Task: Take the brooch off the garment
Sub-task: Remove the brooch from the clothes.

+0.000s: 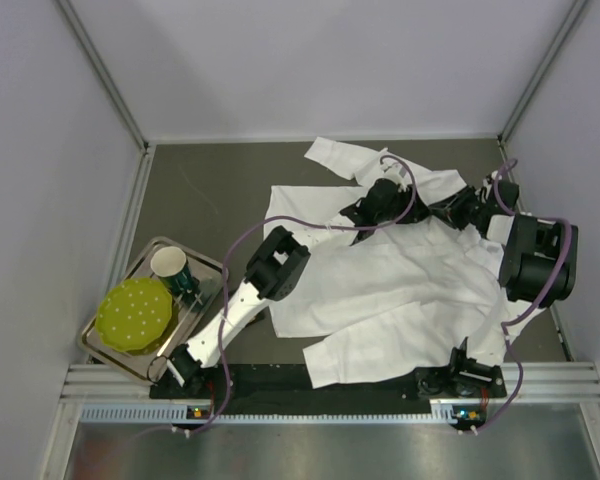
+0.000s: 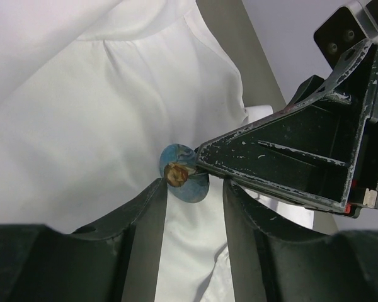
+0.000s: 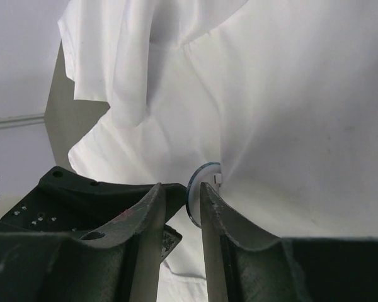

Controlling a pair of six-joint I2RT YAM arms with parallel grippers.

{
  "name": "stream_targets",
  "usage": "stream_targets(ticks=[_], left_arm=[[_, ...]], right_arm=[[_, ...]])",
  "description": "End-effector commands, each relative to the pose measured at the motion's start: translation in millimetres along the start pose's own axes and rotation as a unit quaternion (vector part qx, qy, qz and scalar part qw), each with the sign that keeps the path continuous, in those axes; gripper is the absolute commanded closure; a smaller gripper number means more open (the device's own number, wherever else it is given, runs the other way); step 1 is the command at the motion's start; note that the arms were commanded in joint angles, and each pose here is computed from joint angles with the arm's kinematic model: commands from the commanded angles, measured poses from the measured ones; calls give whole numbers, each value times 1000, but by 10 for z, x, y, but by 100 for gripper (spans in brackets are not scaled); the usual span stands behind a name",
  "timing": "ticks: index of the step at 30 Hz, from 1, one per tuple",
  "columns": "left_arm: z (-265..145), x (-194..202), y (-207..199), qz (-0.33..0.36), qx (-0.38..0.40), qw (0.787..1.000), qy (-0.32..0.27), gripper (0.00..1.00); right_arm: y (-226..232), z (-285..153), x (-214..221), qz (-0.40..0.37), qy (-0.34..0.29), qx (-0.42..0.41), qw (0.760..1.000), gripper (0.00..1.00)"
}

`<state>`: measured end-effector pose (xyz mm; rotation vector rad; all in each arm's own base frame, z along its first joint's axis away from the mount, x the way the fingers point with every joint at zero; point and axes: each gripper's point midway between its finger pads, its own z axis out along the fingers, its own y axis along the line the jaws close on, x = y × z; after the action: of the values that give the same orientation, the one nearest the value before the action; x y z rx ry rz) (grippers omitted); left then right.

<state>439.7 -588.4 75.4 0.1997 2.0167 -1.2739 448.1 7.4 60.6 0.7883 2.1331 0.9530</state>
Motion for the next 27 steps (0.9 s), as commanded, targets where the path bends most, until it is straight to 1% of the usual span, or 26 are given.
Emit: stream_targets(ticks=[1,4,7,11,14,19,27], left_arm=[[11,-310,-296,10,41,998,-36,51],[9,-310,-319,13,44,998,-36,48],[16,-303,-324,11,45,998,-37,48],[19,-310,-326,8,46,998,-39,53],[21,-308,-313,7,43,998,-40,55],[32,-274,-247,2,36,999,-37,62],[30,-242,-235,-10,33,999,-31,64]], right_arm=[[255,-40,-153,-26,-14,-31,999,71],[271,-10,-103,-21,-5,-40,999,71],[288,31,-66,-6,4,-55,998,72],[309,103,-18,2,17,-66,998,72],[285,151,19,6,26,-67,997,72],[287,155,22,7,28,-69,997,73],[145,216,99,14,43,-52,998,73]])
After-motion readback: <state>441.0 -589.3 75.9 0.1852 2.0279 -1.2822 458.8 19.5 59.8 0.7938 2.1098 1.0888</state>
